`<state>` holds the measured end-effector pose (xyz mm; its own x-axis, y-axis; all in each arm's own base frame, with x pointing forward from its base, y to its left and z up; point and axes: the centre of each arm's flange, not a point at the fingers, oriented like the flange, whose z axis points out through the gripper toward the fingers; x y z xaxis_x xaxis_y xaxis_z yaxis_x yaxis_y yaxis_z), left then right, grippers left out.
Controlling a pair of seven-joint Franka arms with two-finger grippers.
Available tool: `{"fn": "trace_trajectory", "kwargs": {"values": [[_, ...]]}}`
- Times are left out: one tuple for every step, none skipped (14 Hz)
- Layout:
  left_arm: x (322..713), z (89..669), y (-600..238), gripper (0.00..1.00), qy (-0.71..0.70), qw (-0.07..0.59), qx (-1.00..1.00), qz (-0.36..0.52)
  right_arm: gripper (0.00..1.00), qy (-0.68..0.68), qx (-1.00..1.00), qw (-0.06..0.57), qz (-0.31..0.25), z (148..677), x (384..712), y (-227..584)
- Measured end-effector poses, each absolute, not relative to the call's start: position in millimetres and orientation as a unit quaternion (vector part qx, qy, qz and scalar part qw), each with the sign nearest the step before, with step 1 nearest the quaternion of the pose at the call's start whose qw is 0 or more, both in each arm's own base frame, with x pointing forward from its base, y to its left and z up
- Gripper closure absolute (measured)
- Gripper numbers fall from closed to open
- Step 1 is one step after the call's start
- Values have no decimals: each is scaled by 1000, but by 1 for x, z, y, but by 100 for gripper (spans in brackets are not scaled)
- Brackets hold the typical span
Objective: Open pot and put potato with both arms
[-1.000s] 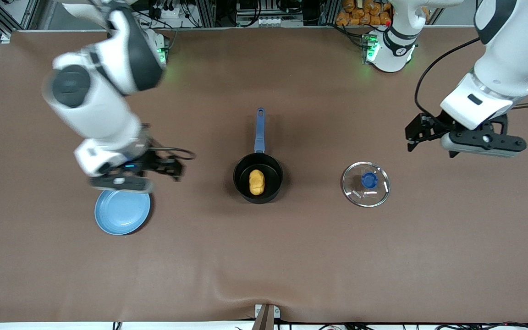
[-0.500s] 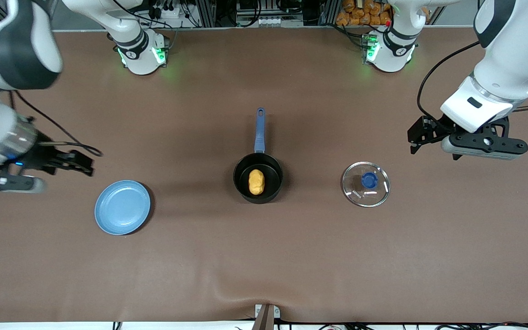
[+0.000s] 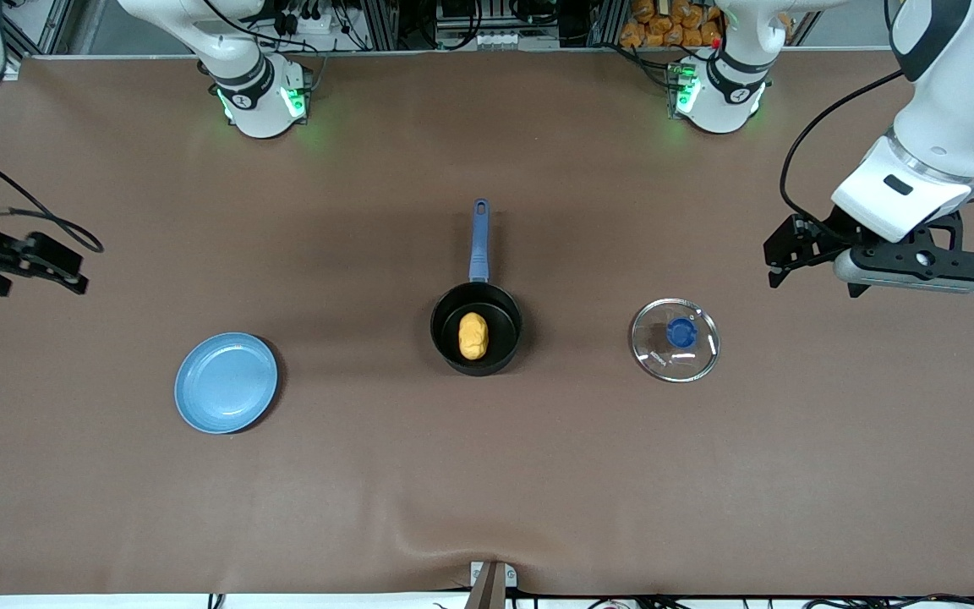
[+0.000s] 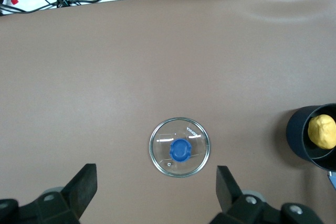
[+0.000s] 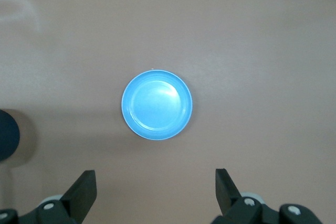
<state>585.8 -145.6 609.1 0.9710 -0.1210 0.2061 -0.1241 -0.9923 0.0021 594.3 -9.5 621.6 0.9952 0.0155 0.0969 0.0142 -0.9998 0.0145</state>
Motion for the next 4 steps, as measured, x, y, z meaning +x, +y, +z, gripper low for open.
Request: {"fn": "trace_trajectory", "kwargs": {"values": [[586, 609, -145, 0, -60, 7, 993, 103, 0, 8, 999, 11, 52, 628, 586, -10], [586, 609, -145, 0, -58, 8, 993, 103, 0, 9, 998, 12, 55, 634, 578, -10], [586, 609, -144, 0, -57, 7, 993, 103, 0, 9, 998, 13, 57, 640, 568, -9], [586, 609, -144, 0, -57, 7, 993, 102, 0, 9, 998, 13, 59, 644, 559, -10]]}}
